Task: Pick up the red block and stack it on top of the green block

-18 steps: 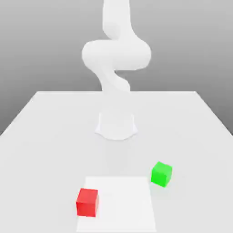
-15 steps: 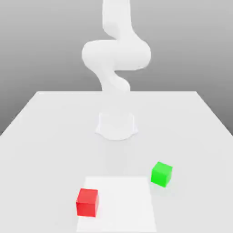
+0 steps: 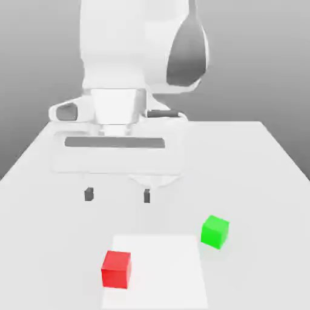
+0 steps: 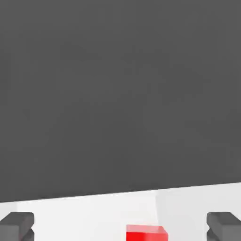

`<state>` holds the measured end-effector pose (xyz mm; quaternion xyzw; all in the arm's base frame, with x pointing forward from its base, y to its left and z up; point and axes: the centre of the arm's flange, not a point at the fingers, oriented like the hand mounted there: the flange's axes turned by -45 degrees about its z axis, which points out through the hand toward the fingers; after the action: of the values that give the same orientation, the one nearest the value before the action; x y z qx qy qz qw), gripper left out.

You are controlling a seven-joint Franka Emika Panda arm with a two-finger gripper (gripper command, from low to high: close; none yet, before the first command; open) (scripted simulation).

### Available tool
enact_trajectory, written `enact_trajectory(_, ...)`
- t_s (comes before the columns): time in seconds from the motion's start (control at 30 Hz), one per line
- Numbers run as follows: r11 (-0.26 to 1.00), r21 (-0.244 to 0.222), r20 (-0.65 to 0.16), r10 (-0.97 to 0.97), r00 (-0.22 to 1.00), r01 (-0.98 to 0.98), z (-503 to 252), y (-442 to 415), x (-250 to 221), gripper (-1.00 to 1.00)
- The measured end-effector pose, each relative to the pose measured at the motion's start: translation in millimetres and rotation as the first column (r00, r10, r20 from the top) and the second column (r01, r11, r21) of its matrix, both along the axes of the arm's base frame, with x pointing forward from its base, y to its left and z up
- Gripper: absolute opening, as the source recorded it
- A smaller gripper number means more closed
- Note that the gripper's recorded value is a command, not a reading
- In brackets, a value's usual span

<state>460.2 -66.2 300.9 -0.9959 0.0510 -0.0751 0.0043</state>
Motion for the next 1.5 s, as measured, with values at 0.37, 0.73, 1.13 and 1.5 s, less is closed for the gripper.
enact_trajectory(0.37,1.000,-0.002,-0.150,-0.017,0.989,0.017,-150.1,-10.9,-29.1,-1.00)
enact_trajectory(0.73,1.000,-0.001,-0.150,-0.017,0.989,0.017,-102.5,-10.8,-29.2,-1.00)
enact_trajectory(1.13,0.673,0.002,-0.149,0.731,0.666,-0.739,-61.0,206.8,-152.3,-1.00)
enact_trajectory(1.5,0.628,-0.002,-0.151,0.769,0.621,-0.778,-116.1,219.8,-163.1,1.00)
